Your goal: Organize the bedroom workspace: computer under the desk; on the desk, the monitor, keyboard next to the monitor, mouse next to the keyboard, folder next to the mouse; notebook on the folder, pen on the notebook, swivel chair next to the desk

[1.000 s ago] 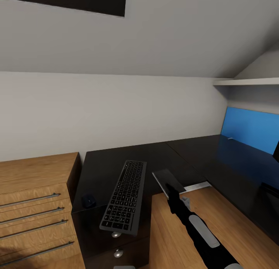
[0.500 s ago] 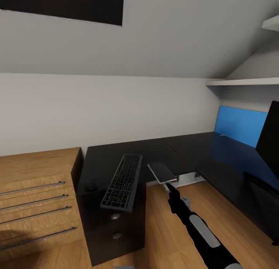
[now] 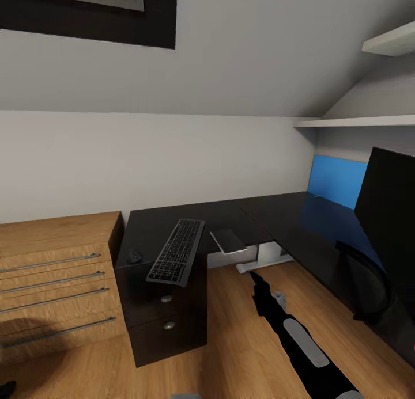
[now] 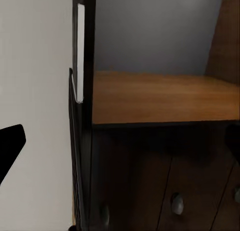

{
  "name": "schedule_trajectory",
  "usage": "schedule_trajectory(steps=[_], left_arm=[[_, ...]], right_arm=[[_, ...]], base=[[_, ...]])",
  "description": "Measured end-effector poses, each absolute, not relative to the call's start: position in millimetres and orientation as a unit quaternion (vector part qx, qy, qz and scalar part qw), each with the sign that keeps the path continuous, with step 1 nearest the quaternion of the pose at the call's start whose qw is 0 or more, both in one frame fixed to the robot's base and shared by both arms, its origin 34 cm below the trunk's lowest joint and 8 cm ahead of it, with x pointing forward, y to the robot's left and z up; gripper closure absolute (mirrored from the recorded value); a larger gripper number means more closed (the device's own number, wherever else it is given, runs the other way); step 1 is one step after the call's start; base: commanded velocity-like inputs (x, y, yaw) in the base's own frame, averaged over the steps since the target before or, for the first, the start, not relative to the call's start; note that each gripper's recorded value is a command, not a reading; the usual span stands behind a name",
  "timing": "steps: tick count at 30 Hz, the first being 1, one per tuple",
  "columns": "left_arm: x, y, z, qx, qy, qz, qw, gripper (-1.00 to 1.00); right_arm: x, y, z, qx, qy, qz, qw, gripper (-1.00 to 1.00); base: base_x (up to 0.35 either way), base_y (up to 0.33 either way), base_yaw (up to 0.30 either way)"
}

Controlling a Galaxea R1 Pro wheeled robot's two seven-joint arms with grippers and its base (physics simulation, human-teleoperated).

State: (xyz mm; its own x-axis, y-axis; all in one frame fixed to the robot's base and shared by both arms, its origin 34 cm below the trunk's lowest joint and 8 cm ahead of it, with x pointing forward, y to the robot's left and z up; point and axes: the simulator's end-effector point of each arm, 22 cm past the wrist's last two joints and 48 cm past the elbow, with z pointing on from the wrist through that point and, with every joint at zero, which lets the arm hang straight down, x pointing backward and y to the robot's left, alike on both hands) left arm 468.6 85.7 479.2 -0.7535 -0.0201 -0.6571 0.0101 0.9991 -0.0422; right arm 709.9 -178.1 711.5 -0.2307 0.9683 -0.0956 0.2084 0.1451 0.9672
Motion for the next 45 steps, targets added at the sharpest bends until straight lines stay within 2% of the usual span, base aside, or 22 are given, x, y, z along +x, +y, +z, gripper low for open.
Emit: schedule_trajectory(steps=[10, 17, 22, 27, 30, 33, 41, 42, 45], left_arm=[[469, 86, 479, -0.001, 0.936, -0.022, 0.352, -1.0], [471, 89, 493, -0.002, 0.936, -0.019, 0.352, -1.0], [472, 91, 502, -0.004, 0.936, -0.017, 0.351, -1.0], [473, 96, 510, -0.007, 0.937, -0.013, 0.349, -1.0], [472, 102, 513, -0.012, 0.939, -0.009, 0.345, -1.0], [464, 120, 505, -0.031, 0.944, 0.005, 0.327, -1.0], [442, 143, 494, -0.048, 0.955, 0.024, 0.29, -1.0], [428, 151, 484, -0.05, 0.96, 0.033, 0.275, -1.0], [416, 160, 479, -0.051, 0.96, 0.043, 0.271, -1.0]], right_arm=[[714, -224, 709, 0.481, 0.622, 0.42, 0.453, -1.0], [703, -245, 677, 0.497, 0.647, 0.371, 0.444, -1.0], [675, -277, 620, 0.492, 0.696, 0.273, 0.447, -1.0], [659, -319, 615, 0.41, 0.731, 0.146, 0.526, -1.0], [642, -340, 606, 0.364, 0.748, 0.081, 0.548, -1.0], [610, -359, 579, 0.336, 0.776, 0.024, 0.533, -1.0], [580, -374, 565, 0.324, 0.8, -0.013, 0.505, -1.0], [559, -377, 549, 0.322, 0.814, -0.029, 0.483, -1.0], [551, -358, 544, 0.312, 0.825, -0.025, 0.47, -1.0]], base=[[-0.035, -0.023, 0.0], [-0.003, -0.002, 0.0], [0.0, 0.0, 0.0], [0.0, 0.0, 0.0], [0.0, 0.0, 0.0], [0.0, 0.0, 0.0], [0.0, 0.0, 0.0], [0.0, 0.0, 0.0], [0.0, 0.0, 0.0]])
